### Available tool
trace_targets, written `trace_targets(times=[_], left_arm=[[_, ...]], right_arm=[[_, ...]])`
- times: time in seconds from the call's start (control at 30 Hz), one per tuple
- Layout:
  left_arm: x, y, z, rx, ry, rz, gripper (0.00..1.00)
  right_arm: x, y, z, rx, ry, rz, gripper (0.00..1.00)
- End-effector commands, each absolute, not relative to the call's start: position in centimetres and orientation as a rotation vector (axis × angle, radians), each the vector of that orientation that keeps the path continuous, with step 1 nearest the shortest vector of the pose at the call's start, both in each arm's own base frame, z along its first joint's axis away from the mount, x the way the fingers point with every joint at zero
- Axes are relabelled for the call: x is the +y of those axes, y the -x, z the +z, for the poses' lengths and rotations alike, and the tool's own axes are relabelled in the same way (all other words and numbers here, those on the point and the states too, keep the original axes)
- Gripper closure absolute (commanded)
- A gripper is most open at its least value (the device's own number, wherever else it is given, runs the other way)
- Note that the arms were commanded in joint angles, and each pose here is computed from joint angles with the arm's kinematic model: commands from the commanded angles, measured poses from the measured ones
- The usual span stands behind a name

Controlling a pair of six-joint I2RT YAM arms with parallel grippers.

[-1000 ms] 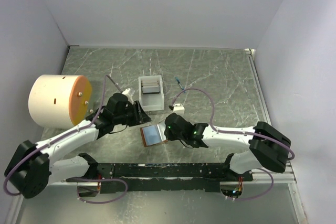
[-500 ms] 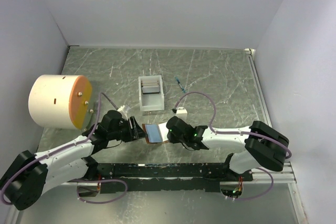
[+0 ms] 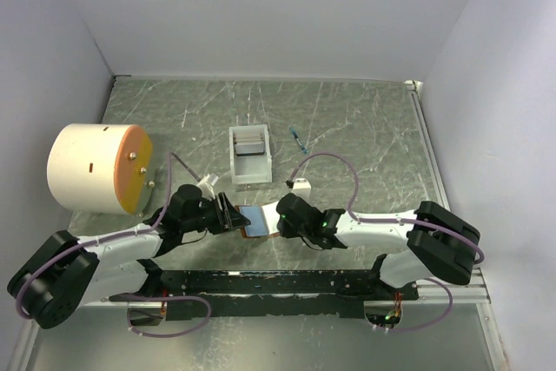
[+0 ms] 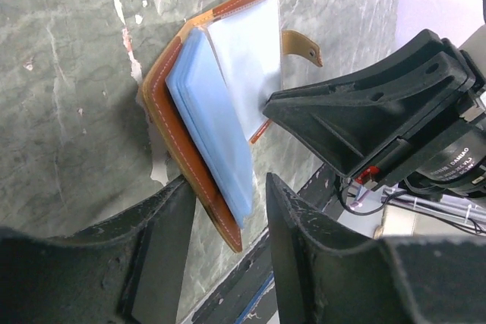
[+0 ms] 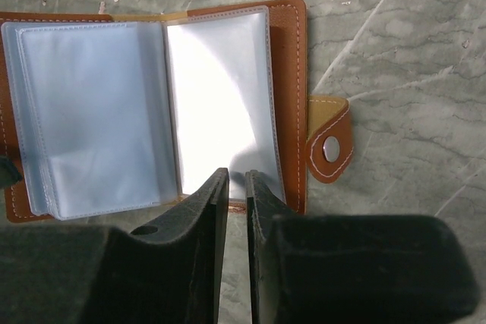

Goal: Put the credit cards into the card holder
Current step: Open the card holder at the center of the board.

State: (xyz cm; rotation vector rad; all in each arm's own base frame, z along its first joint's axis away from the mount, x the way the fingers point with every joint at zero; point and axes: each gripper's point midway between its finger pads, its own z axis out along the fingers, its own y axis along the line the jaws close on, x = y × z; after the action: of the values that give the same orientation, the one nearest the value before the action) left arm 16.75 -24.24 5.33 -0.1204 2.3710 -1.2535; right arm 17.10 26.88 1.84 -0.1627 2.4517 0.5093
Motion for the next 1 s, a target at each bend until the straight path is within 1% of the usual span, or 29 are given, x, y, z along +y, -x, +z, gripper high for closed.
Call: trace_targets(times=[0.0,0.07,0.17,0.23,0.3,0.43,0.53,0.67,0.77,0.9,0.97], left_arm=[[-25.1,-17.4,6.7,2.292,0.082,-1.322,0.49],[-25.2,-17.4,6.7,2.289,0.080,-1.331,0.53],[-25.5,-17.5,6.9,2.280,0.068,-1.347,0.63],[-25.5,-17.4,7.1,2.275,0.060,-1.356,0.68],[-25.5,-17.3,7.2,2.275,0.052,-1.360,0.78],[-25.4,-16.9,7.3,2.275,0.025,-1.357,0.93],[-25.1,-16.6,7.2,2.295,0.009,-1.335,0.93],[-24.7,-16.3,6.9,2.314,0.010,-1.317,0.93],[-24.6,-15.9,6.9,2.315,0.023,-1.330,0.93],[-24.3,-15.5,6.4,2.336,0.052,-1.330,0.93],[-24.1,-15.3,6.2,2.346,0.065,-1.327,0.93]], right_arm=[[26.2,-16.6,1.4,2.469,0.159,0.499,0.84],[26.3,-16.5,1.4,2.470,0.164,0.508,0.84],[26.4,-16.4,1.6,2.470,0.166,0.516,0.85],[26.6,-16.4,1.9,2.465,0.171,0.528,0.85],[26.8,-16.4,2.2,2.459,0.178,0.541,0.84],[27.2,-16.4,3.1,2.447,0.189,0.572,0.84],[28.0,-16.3,4.4,2.424,0.210,0.635,0.81],[29.7,-15.6,6.6,2.388,0.246,0.788,0.69],[30.9,-15.4,7.6,2.372,0.242,0.869,0.63],[32.0,-15.3,7.0,2.396,0.250,0.895,0.59],[31.8,-15.6,6.2,2.417,0.237,0.848,0.61]])
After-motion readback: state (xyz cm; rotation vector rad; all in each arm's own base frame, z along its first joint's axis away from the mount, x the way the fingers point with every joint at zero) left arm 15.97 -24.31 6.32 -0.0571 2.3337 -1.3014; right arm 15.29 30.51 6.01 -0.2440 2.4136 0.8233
